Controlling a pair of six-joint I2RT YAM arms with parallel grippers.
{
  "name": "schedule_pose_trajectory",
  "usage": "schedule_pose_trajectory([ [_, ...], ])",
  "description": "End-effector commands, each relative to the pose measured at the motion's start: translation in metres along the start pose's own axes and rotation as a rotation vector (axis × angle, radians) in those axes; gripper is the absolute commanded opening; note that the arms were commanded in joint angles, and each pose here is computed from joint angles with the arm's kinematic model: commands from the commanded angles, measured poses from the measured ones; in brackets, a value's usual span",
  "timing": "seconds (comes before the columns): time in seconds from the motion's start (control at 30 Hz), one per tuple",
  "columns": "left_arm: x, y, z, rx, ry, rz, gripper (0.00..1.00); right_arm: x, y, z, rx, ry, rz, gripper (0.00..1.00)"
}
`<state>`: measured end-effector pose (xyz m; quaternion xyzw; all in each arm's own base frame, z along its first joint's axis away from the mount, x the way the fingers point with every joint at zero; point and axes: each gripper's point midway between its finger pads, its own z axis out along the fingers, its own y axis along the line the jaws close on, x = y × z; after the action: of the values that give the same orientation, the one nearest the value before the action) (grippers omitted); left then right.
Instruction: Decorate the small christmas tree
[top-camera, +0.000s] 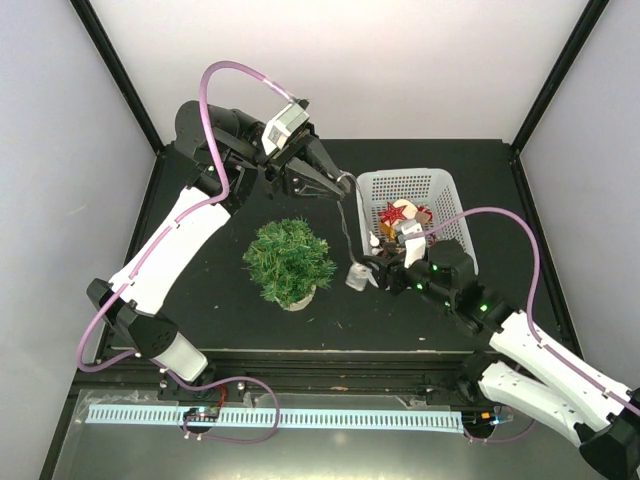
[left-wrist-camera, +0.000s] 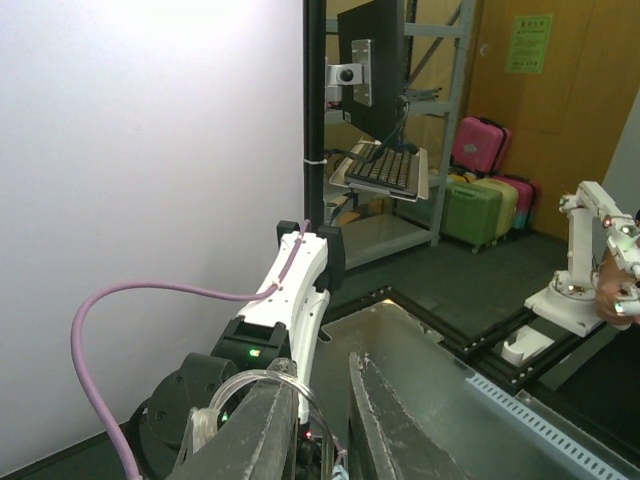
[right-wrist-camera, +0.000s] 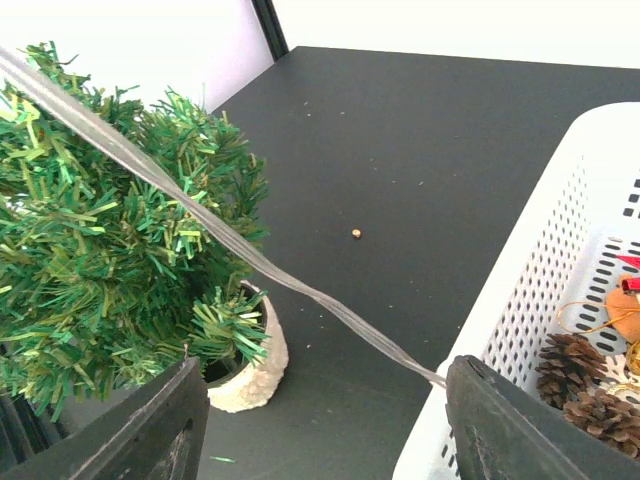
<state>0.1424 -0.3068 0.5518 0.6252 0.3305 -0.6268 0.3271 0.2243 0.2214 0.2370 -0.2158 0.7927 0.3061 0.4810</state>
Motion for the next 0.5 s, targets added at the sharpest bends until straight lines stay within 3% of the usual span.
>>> schedule_pose_trajectory([
  [0.0, 0.021, -0.023, -0.004, 0.122, 0.141, 0.014, 0.17, -0.023, -0.002, 0.0, 0.039, -0.07, -0.026, 0.66],
  [0.47, 0.021, -0.035, -0.004, 0.125, 0.14, 0.007, 0.17, -0.031, -0.019, 0.03, 0.126, -0.08, -0.039, 0.63],
])
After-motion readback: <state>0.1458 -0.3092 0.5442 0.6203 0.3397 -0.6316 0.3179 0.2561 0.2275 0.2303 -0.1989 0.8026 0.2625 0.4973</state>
